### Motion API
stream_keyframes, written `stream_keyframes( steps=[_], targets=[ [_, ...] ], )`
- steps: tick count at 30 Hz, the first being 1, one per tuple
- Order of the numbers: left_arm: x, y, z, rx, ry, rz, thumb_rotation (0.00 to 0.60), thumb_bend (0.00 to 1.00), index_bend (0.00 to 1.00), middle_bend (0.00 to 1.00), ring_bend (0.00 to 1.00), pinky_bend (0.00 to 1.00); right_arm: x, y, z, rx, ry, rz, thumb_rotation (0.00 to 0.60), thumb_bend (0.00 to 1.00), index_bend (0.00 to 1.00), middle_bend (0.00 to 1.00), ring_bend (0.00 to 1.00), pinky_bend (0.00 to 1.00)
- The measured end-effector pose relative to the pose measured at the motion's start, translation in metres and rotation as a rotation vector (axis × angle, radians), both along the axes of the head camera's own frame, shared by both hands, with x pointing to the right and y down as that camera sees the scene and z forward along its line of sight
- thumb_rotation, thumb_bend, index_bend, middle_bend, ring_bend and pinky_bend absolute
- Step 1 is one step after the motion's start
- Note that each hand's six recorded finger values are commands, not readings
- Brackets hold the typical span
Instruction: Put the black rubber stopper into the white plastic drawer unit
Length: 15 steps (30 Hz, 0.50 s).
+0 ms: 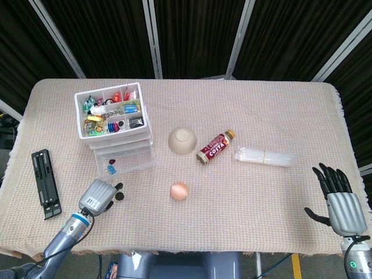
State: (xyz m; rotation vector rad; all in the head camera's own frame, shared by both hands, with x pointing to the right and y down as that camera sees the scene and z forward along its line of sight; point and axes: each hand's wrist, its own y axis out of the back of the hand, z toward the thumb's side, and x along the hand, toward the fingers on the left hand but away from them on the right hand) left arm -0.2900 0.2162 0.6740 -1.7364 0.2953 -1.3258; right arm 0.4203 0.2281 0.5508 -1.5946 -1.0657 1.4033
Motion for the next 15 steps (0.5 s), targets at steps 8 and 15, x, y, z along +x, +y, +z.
stream_keyframes(
  steps=[8, 15],
  targets=[
    [-0.002, 0.002, 0.008, -0.016, -0.008, -0.013, 0.600, 0.32, 0.33, 1.00, 0.89, 0.71, -0.001, 0.000, -0.001, 0.005, -0.003, 0.000, 0.600, 0.07, 0.07, 0.00, 0.00, 0.00],
    [-0.001, 0.003, 0.013, -0.023, -0.006, -0.021, 0.600, 0.32, 0.34, 1.00, 0.89, 0.71, 0.000, 0.000, -0.001, 0.008, -0.005, 0.002, 0.600, 0.07, 0.07, 0.00, 0.00, 0.00]
  ],
)
